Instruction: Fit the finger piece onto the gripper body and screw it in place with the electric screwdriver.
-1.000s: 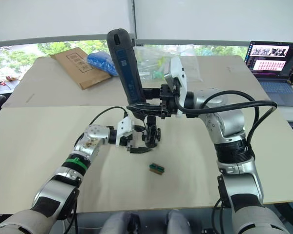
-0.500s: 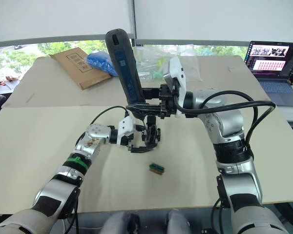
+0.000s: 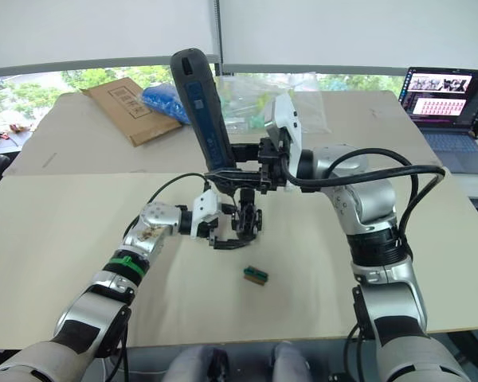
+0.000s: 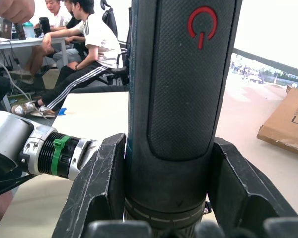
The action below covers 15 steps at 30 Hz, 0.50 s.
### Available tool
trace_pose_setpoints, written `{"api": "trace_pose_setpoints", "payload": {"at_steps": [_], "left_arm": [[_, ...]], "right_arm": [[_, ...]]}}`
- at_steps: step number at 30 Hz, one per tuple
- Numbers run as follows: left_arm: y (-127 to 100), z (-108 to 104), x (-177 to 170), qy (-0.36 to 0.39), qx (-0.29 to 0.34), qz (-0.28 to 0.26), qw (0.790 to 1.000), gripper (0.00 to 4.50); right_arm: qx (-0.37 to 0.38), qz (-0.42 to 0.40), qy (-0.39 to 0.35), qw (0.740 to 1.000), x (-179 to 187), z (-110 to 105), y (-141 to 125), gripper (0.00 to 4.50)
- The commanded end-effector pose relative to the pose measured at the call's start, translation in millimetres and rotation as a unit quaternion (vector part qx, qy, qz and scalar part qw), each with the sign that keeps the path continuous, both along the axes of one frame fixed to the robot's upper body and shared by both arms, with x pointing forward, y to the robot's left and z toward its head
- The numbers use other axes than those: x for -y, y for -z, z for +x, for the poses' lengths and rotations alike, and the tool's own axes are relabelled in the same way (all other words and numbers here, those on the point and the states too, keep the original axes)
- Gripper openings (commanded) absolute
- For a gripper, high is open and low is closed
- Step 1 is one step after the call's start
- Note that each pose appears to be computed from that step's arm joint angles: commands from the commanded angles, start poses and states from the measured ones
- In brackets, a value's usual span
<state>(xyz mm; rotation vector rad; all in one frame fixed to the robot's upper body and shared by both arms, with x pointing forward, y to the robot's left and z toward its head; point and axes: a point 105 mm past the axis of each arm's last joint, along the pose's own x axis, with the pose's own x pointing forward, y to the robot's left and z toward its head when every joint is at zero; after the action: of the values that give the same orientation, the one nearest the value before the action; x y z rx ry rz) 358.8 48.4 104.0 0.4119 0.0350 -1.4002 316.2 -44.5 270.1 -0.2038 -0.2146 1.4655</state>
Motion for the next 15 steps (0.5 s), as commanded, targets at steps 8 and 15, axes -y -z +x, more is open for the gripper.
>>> {"api": "trace_pose_setpoints", "payload": {"at_steps": [8, 15], "left_arm": [[-9.7, 0.5, 4.0, 0.004, 0.025, -0.014, 1.000, 4.50], [-6.5, 1.9, 5.8, -0.001, 0.020, -0.016, 1.000, 4.50]], "right_arm": [[0.024, 0.004, 0.001, 1.000, 4.4, -2.7, -5.3, 1.88], [0.018, 0.033, 0.021, 0.999, 10.0, -1.6, -4.8, 1.88]]}}
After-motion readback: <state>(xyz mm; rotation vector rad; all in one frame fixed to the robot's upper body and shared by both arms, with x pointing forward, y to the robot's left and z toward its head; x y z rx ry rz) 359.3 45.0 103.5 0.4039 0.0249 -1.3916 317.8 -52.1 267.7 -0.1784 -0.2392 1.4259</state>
